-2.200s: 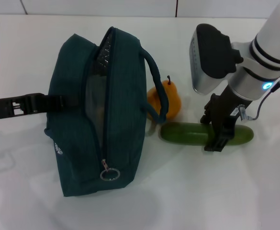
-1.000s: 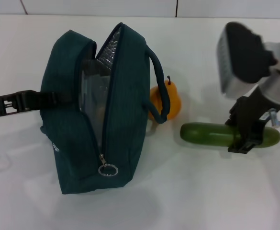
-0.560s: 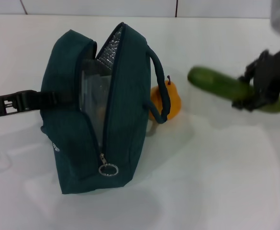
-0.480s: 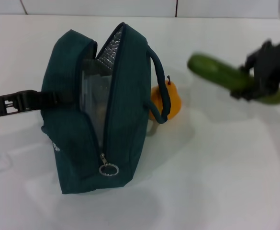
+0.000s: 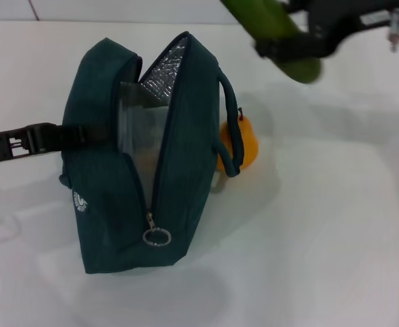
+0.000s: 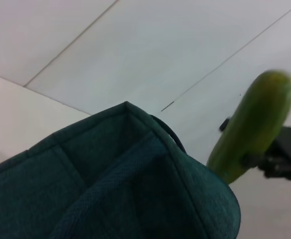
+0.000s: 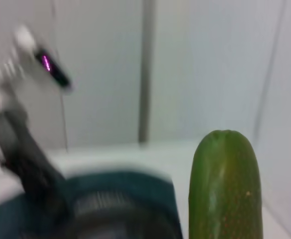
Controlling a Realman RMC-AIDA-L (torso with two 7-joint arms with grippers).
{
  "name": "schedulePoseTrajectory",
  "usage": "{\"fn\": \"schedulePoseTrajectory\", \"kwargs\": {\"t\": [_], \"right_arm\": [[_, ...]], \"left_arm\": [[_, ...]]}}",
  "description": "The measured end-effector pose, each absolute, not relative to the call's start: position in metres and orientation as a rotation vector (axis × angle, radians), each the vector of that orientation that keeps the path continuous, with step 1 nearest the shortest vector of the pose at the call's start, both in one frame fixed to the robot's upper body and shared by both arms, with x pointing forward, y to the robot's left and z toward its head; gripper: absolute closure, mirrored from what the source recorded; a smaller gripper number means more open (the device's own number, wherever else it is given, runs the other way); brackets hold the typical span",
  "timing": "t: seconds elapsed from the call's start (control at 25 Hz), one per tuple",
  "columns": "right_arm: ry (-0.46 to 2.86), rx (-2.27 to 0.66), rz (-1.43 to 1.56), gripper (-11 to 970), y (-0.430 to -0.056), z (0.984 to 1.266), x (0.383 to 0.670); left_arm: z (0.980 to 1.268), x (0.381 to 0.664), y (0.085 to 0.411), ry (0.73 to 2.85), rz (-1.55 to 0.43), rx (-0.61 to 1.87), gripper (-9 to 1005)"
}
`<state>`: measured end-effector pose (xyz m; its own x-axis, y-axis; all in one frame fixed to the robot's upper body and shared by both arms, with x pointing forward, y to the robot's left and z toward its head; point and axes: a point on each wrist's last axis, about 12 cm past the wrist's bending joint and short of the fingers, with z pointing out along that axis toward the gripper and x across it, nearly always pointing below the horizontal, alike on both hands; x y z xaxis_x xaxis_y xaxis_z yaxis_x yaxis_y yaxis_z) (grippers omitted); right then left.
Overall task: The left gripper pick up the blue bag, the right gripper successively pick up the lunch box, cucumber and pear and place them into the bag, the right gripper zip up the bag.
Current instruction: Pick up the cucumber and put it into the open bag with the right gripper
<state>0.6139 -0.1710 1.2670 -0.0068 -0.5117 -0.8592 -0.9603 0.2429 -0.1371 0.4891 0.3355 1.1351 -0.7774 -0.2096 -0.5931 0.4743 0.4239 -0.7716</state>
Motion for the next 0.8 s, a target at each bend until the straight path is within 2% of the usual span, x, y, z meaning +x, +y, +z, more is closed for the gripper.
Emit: {"fn": "schedulePoseTrajectory", "kwargs": {"t": [0.36,0.56,0.8], "right_arm": [[1.305,-1.196,0.955,352,-0.139,1.260,0.625],[1.239,-1.146,1.048,348,-0.122,1.238,0.627],[1.253,-1.182,1.028,344,-0.098,1.213,0.623]], "left_arm": [[1.135,0.489,0.334,2.040,-1.397,0.224,956],[1.135,0.490,0.334,2.040,-1.397,0.225,956],[1.135,0.490,0.334,2.040,-1.398,0.223,956]]}}
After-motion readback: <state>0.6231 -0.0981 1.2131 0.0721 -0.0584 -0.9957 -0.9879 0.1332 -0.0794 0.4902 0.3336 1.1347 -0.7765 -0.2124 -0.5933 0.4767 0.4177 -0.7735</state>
